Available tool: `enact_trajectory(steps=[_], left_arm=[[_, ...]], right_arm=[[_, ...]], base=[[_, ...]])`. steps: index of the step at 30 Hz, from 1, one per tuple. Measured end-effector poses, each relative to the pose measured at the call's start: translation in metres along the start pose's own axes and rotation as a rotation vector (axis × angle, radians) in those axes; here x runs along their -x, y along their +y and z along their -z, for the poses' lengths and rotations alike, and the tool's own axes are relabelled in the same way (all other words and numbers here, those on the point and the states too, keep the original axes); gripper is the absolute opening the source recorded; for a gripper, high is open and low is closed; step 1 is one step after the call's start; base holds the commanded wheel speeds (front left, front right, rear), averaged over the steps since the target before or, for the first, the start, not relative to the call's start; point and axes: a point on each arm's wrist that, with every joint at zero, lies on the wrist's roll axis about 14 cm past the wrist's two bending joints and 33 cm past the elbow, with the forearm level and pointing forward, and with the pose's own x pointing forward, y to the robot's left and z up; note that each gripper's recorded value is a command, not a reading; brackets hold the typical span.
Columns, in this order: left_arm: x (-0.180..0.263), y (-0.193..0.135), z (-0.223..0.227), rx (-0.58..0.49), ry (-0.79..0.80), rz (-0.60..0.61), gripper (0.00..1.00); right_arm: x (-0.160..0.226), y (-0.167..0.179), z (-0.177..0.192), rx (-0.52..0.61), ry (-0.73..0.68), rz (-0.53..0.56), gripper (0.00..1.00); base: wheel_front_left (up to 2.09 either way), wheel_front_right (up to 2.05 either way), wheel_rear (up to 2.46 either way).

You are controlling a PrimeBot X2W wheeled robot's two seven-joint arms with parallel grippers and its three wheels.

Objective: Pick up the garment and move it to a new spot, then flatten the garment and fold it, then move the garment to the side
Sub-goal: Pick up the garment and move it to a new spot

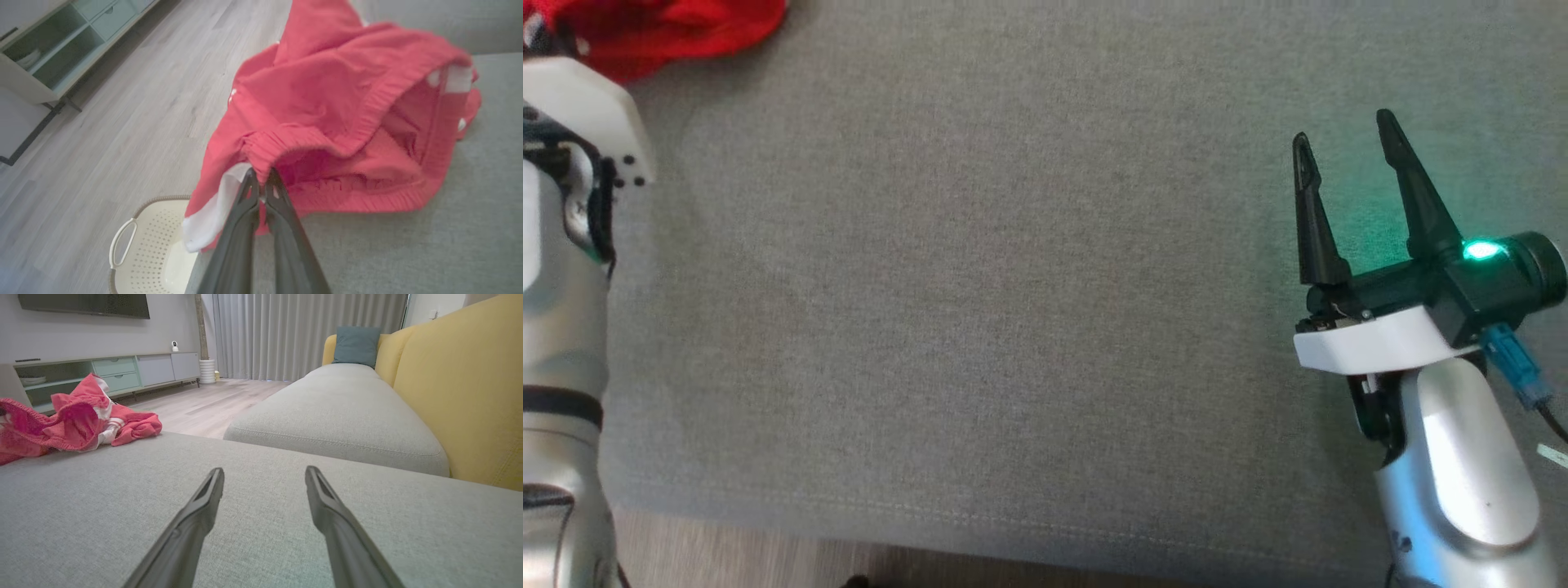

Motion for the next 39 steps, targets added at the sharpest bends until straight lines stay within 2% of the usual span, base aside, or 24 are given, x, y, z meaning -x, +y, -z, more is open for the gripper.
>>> enact_trajectory(steps=[7,8,11,16,19,23,24,25,26,33,39], left_arm=[[0.021,-0.004,-0.084,-0.052,-0.219,0.047,0.0],[0.033,-0.007,-0.112,-0.058,-0.295,0.063,0.0],[0.055,-0.016,-0.151,-0.086,-0.401,0.103,0.0],[0.103,-0.042,-0.214,-0.133,-0.57,0.188,0.0],[0.134,-0.074,-0.239,-0.149,-0.652,0.272,0.0],[0.173,-0.144,-0.242,-0.147,-0.7,0.461,0.0],[0.173,-0.144,-0.242,-0.147,-0.7,0.461,0.0],[0.192,-0.178,-0.236,-0.132,-0.701,0.557,0.0],[0.192,-0.178,-0.236,-0.132,-0.701,0.557,0.0],[0.23,-0.274,-0.201,-0.078,-0.639,0.805,0.0],[0.25,-0.336,-0.176,-0.071,-0.596,0.956,0.0]], right_arm=[[0.019,-0.005,-0.03,-0.014,-0.046,0.034,1.0],[0.03,-0.008,-0.037,-0.016,-0.051,0.05,1.0],[0.047,-0.012,-0.048,-0.017,-0.064,0.077,1.0],[0.079,-0.024,-0.067,-0.011,-0.093,0.139,1.0],[0.1,-0.031,-0.074,-0.006,-0.102,0.179,1.0],[0.127,-0.046,-0.079,0.006,-0.109,0.249,1.0],[0.127,-0.046,-0.079,0.006,-0.109,0.249,1.0],[0.139,-0.054,-0.08,0.01,-0.112,0.283,1.0],[0.139,-0.054,-0.08,0.01,-0.112,0.283,1.0],[0.163,-0.071,-0.079,0.001,-0.109,0.36,1.0],[0.178,-0.082,-0.071,-0.011,-0.083,0.413,1.0]], base=[[0.0,0.0,0.0],[0.0,0.0,0.0],[0.0,0.0,0.0],[0.0,0.0,0.0],[0.0,0.0,0.0],[0.0,0.0,0.0],[0.0,0.0,0.0],[0.0,0.0,0.0],[0.0,0.0,0.0],[0.0,0.0,0.0],[0.0,0.0,0.0]])
